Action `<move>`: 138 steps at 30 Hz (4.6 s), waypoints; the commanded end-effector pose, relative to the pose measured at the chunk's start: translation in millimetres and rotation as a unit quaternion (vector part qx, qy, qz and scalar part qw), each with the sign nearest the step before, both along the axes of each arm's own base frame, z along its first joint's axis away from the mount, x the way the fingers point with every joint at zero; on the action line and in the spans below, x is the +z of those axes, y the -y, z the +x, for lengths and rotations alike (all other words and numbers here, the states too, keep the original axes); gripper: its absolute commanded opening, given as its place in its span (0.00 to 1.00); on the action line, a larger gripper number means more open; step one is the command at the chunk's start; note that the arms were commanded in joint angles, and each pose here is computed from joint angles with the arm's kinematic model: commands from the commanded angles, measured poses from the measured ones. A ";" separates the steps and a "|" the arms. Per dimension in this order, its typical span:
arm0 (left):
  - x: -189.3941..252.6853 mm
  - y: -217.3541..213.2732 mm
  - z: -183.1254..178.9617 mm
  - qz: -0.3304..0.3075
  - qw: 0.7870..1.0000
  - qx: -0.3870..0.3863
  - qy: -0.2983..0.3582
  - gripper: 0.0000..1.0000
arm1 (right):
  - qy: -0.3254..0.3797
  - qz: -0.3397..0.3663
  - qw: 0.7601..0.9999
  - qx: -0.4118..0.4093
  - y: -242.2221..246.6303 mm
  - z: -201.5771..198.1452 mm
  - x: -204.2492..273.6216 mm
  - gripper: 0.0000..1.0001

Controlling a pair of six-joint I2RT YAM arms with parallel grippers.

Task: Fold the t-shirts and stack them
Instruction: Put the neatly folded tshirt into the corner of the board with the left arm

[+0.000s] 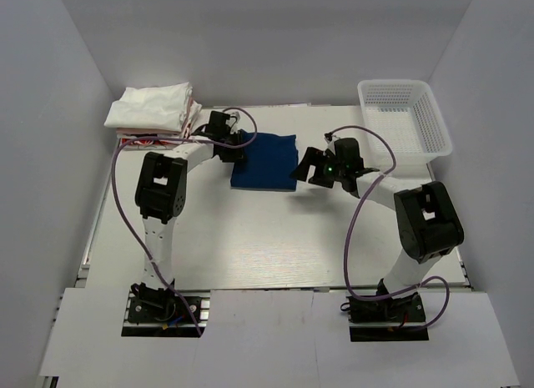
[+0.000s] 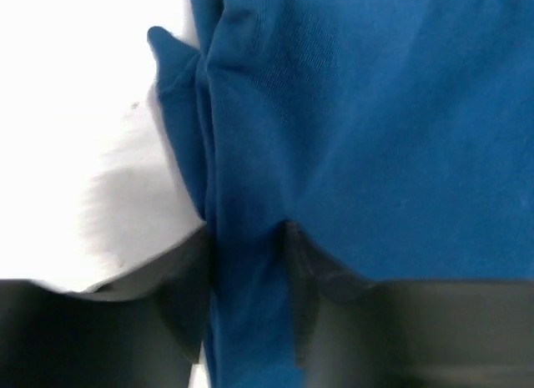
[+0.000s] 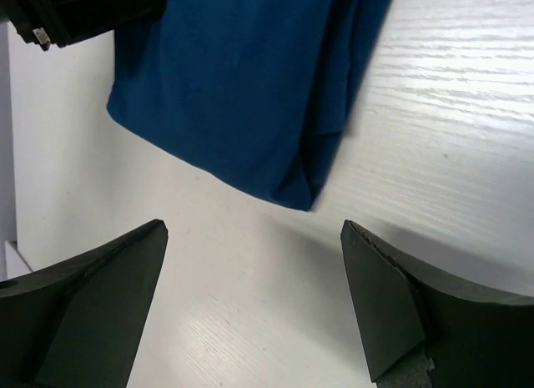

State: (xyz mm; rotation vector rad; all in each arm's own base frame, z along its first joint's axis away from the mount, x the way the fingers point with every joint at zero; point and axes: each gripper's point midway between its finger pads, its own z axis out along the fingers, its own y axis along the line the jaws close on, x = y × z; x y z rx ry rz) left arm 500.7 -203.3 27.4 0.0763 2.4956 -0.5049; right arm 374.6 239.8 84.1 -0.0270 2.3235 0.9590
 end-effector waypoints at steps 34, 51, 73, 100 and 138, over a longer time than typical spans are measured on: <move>213.9 -155.8 55.8 0.426 0.855 0.131 0.264 0.00 | 0.034 -0.069 0.996 -0.052 37.2 -7.8 -16.5 0.90; 300.1 -189.0 95.1 0.374 0.857 0.165 0.313 0.00 | 0.014 -0.061 0.998 -0.034 32.0 -17.5 -26.3 0.90; 266.2 -304.8 122.5 0.317 0.868 0.256 0.283 0.00 | 0.004 -0.056 0.998 -0.030 22.3 -0.5 -20.7 0.90; 216.8 -392.2 142.1 0.242 0.889 0.276 0.273 0.71 | -0.034 -0.048 0.998 -0.007 8.9 1.7 -21.8 0.90; 307.4 -278.1 8.7 0.076 0.905 0.279 0.311 1.00 | 0.091 -0.063 0.992 -0.055 44.9 -26.9 41.6 0.90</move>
